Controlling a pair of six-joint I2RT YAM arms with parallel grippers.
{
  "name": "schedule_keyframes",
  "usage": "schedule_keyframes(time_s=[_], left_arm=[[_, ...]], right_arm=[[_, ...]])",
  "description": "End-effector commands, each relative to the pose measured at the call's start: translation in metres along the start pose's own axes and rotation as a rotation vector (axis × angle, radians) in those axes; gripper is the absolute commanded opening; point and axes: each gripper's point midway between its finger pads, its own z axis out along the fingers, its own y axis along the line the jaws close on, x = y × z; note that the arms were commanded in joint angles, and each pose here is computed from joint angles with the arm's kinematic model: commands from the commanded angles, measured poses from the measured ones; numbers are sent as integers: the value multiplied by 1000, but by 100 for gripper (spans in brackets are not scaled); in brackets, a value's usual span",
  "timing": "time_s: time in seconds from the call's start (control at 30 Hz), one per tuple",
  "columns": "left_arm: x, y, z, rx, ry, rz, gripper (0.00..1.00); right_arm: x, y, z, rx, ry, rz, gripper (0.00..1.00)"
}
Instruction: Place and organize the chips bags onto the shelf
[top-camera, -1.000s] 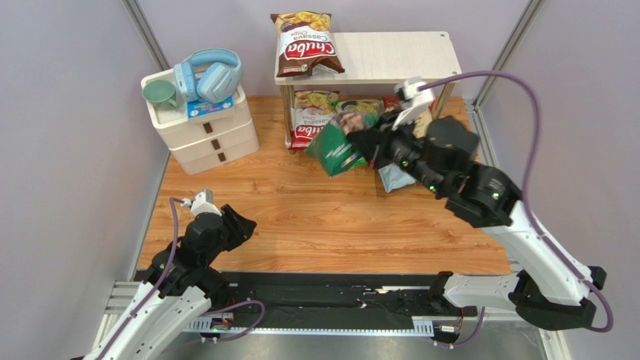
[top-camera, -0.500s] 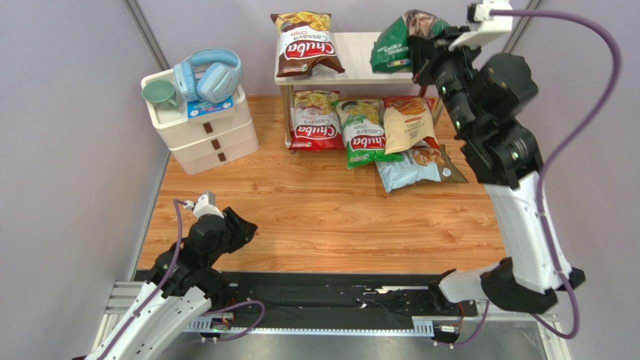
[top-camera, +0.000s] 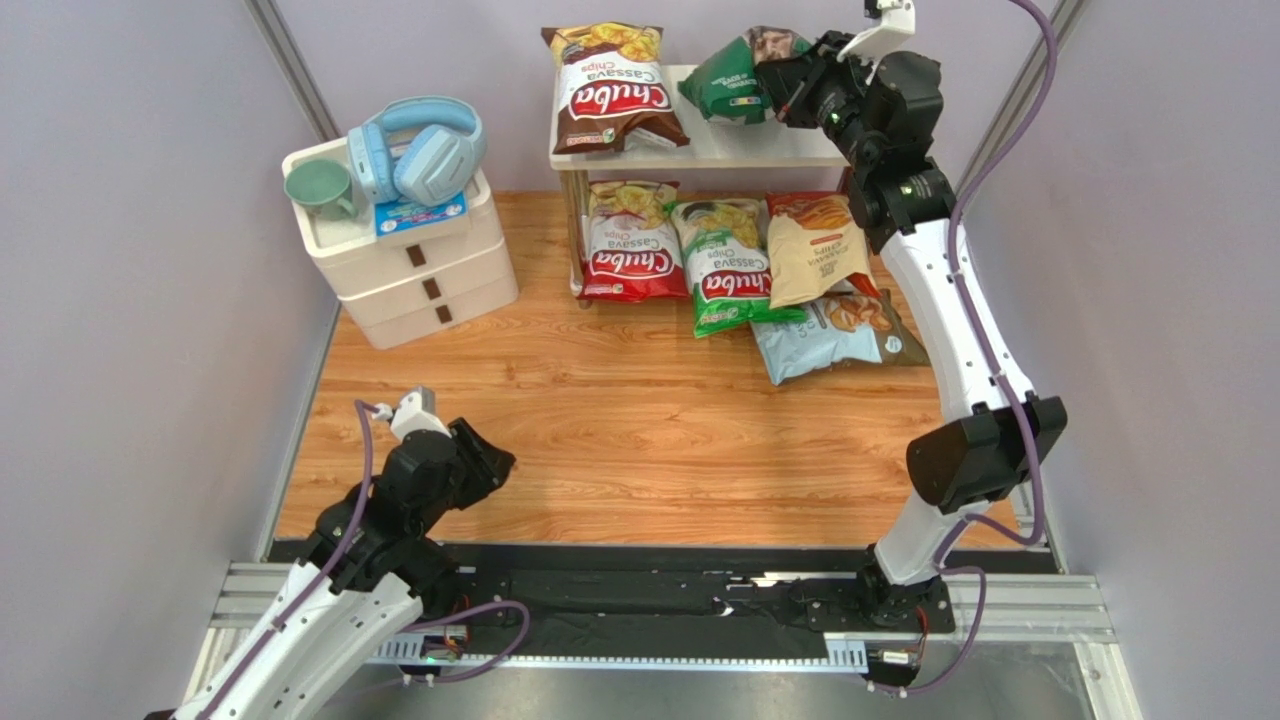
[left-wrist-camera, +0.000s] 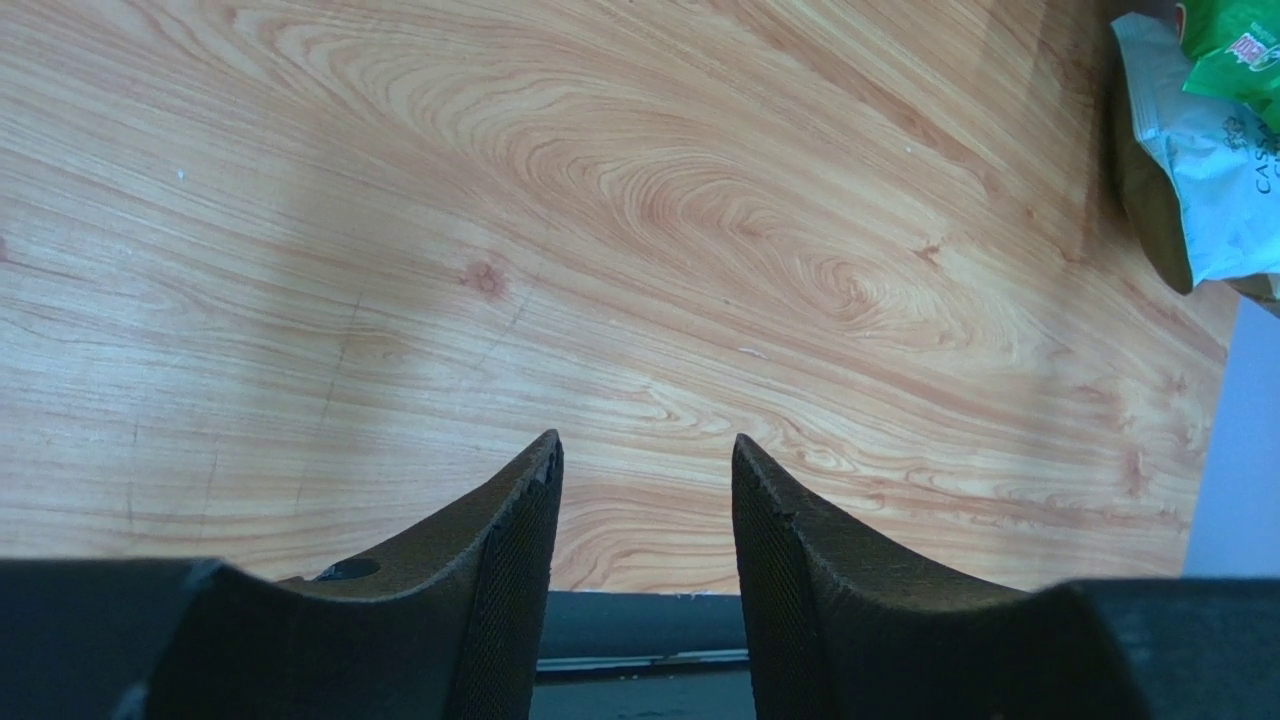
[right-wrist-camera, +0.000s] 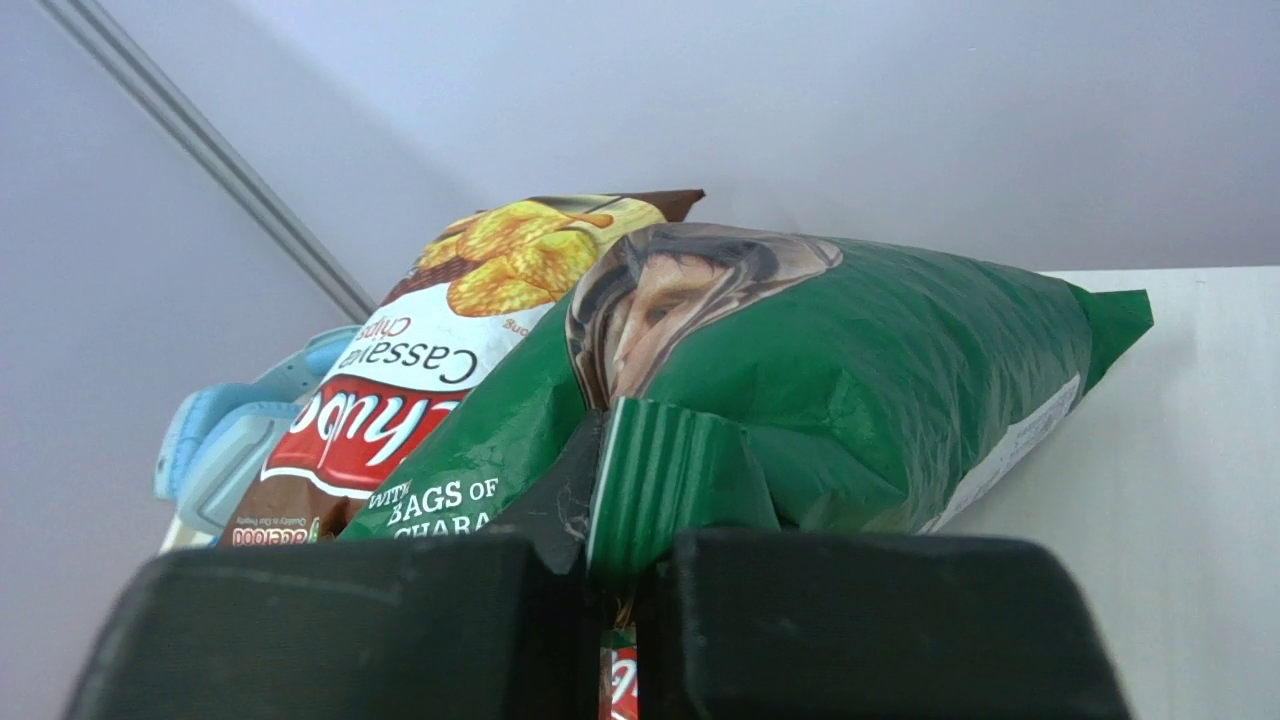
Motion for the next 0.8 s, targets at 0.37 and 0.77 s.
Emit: schedule_keyframes(time_s=[0.37, 0.77], left_arm=[[-3, 0, -4, 5, -11, 16, 50], [-1, -2, 4, -7, 5, 29, 49]], right_arm=[[48, -16, 60, -156, 6, 195, 0], [126, -26, 10, -125, 83, 294, 0]])
